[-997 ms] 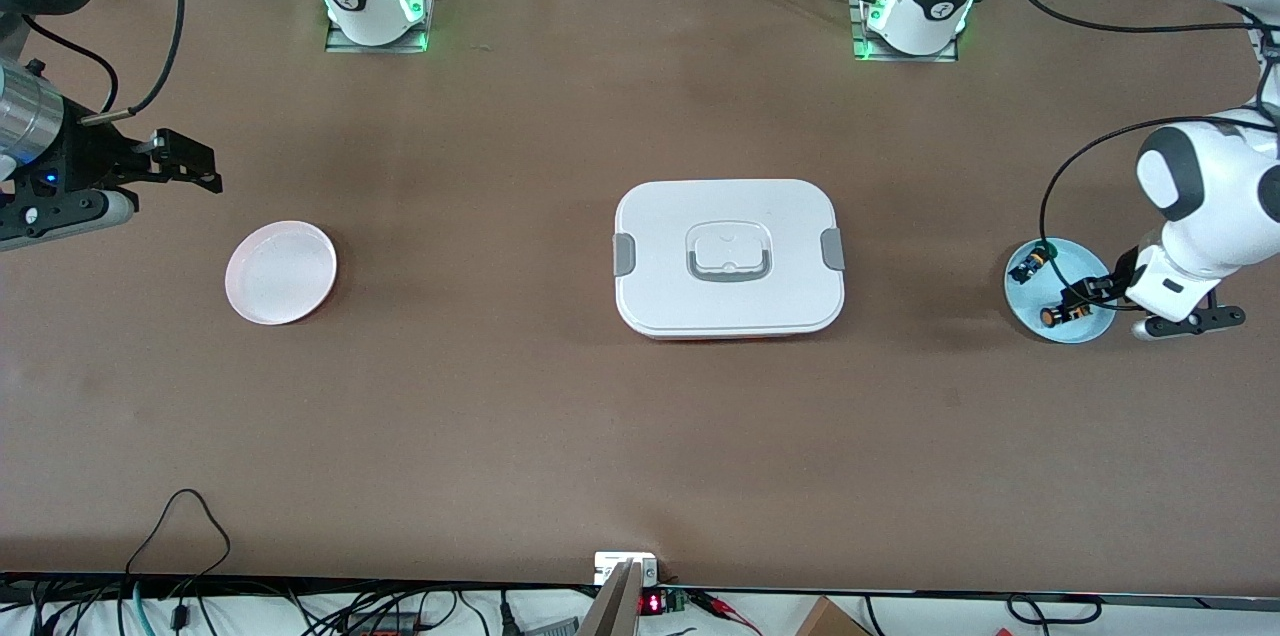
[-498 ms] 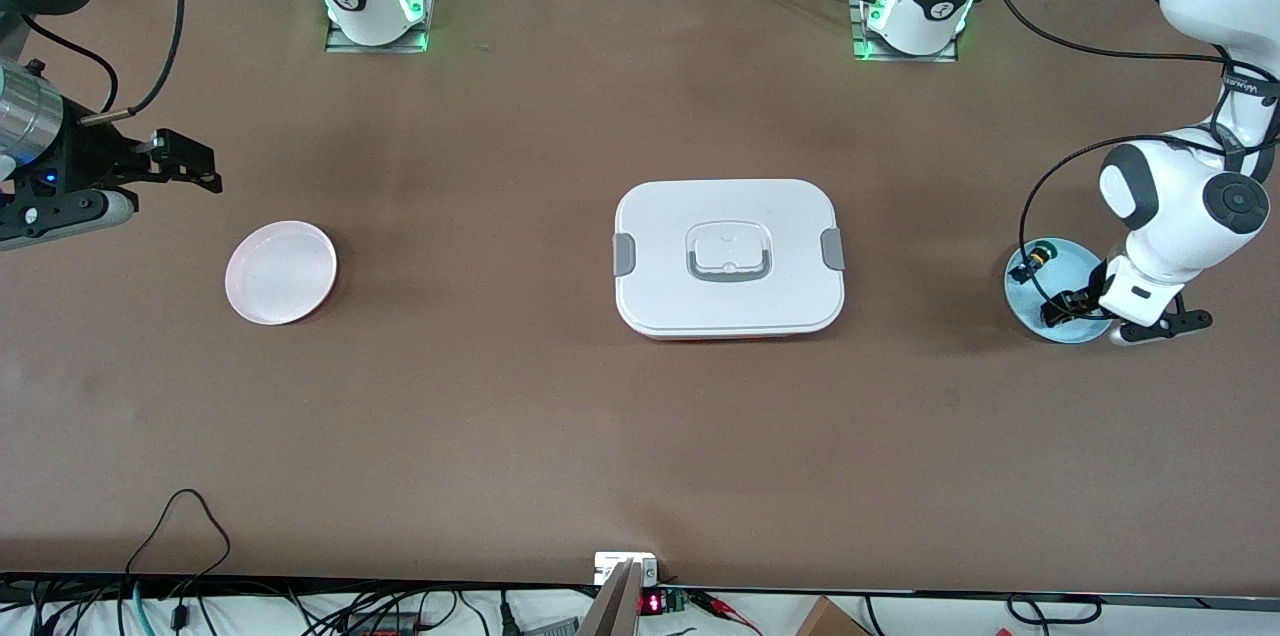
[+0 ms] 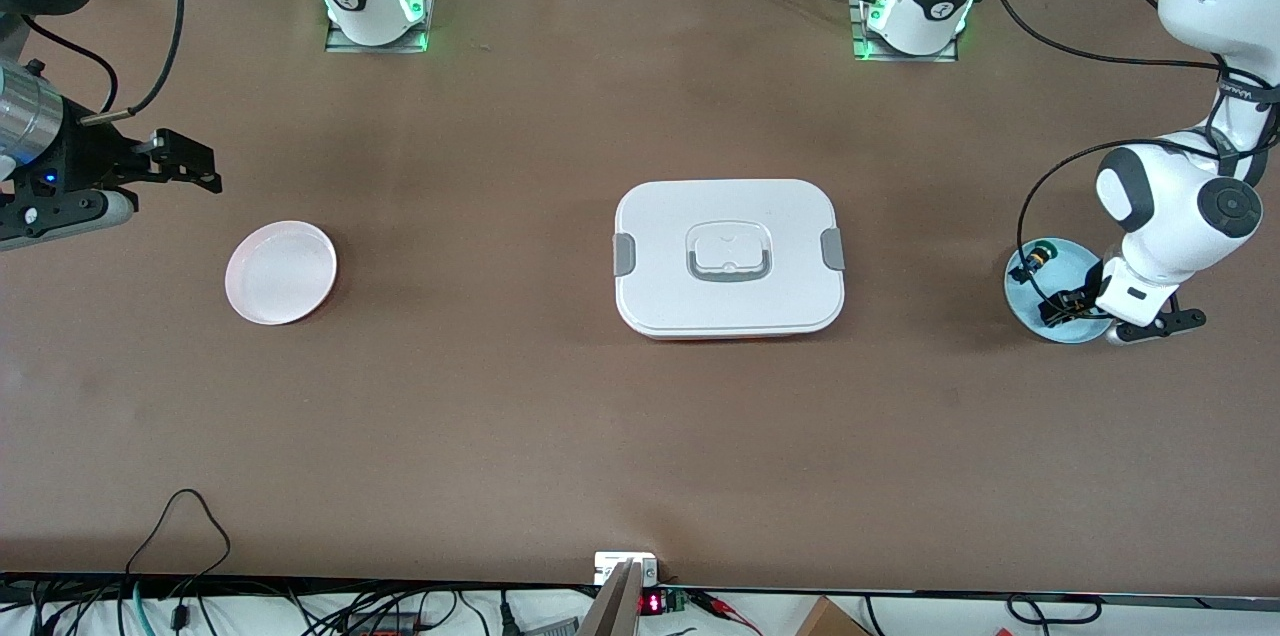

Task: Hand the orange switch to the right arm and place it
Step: 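Lower the left gripper and grasp the orange switch in the dish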

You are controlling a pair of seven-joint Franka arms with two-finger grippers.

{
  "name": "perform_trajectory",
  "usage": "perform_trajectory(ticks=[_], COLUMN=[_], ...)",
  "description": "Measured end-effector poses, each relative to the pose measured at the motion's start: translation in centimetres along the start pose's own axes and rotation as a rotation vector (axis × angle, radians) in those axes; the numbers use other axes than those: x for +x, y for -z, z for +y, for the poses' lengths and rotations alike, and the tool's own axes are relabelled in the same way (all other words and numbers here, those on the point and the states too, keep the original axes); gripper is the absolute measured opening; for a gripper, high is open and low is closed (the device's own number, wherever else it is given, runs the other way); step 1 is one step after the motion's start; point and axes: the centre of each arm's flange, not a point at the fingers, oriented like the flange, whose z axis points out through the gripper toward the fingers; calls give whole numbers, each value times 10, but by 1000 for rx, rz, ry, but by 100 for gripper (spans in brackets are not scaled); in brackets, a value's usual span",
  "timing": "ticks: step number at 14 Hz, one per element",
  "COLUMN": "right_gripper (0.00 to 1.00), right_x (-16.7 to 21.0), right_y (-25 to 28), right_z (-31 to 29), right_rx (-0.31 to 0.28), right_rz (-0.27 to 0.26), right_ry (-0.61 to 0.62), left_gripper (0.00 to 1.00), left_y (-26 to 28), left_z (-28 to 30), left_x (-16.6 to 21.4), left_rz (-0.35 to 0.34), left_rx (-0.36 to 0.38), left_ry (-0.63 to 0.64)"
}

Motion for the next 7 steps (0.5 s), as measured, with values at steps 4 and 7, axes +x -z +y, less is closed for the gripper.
perform_trajectory(ticks=[4, 7], right_gripper=[100, 100], right_x=[0, 0], right_y=[0, 0], right_z=[0, 0], right_rx=[0, 0], right_rz=[0, 0], right_ry=[0, 0], left_gripper=[95, 78], left_y=[-6, -6], left_z=[4, 4], left_x=[-1, -1], left_rz=[-2, -1], left_rx=[-7, -7], left_ry=[-3, -3])
